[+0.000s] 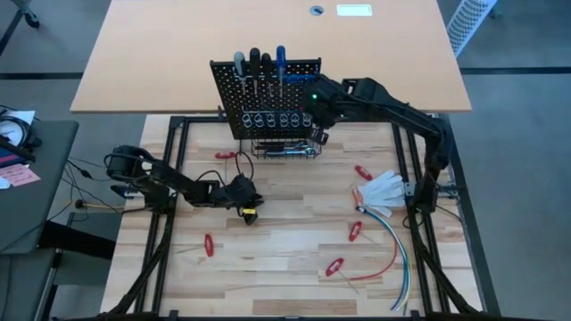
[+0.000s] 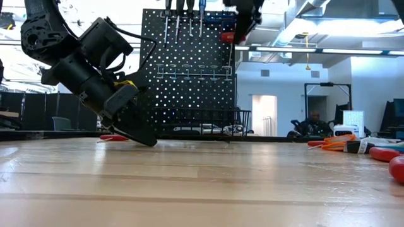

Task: Hang tools onto peg board
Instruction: Hang the red allen wrench on the pegboard

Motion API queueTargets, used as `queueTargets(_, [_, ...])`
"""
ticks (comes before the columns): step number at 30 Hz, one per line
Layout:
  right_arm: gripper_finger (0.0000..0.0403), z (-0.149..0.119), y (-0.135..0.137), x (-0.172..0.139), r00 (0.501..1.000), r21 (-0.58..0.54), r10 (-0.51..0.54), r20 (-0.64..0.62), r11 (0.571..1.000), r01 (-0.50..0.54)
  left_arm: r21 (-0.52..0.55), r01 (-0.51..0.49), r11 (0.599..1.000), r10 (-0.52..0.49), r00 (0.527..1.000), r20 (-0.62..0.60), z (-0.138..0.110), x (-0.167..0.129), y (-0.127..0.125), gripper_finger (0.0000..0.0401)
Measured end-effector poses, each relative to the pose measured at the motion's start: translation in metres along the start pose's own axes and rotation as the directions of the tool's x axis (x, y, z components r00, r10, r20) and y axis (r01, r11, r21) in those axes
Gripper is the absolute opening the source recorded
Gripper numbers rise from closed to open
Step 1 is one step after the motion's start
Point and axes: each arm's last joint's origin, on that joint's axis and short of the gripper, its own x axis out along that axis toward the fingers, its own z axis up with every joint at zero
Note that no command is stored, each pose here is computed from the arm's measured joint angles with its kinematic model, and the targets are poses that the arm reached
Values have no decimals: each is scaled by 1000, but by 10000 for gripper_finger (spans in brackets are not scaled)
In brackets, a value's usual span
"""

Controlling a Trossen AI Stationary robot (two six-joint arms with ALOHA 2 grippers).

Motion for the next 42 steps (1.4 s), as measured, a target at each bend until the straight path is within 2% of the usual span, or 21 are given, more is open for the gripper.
queueTargets(13, [56,2,-13,45,994,-1,43,-97,999,-43,-1,4,1000,-4,1000,3,0,0,0,95])
queueTargets(20, [109,4,-14,39,998,-31,37,-56,999,-39,0,7,1000,-7,1000,3,0,0,-1,95])
queueTargets(25, [158,2,-18,22,999,-42,30,-16,999,-31,7,5,1000,-5,1000,0,0,0,-1,95])
queueTargets(30, [185,-2,-18,7,1000,-42,31,-3,999,-31,4,7,1000,-7,1000,-5,-1,0,-2,95])
queueTargets(33, [189,-9,-13,-13,999,-81,53,-1,995,-52,12,7,1000,-6,1000,-16,-3,-1,-3,95])
queueTargets(35, [188,-15,-5,-22,994,-126,109,-12,986,-109,16,8,1000,-7,1000,-18,-4,-1,-4,95])
queueTargets(39, [187,-35,22,-30,971,-210,230,-59,949,-238,23,14,1000,-14,1000,-22,-5,-2,-7,95])
queueTargets(42, [187,-61,46,-32,956,-256,280,-87,921,-293,27,22,999,-22,999,-25,-6,-3,-10,95])
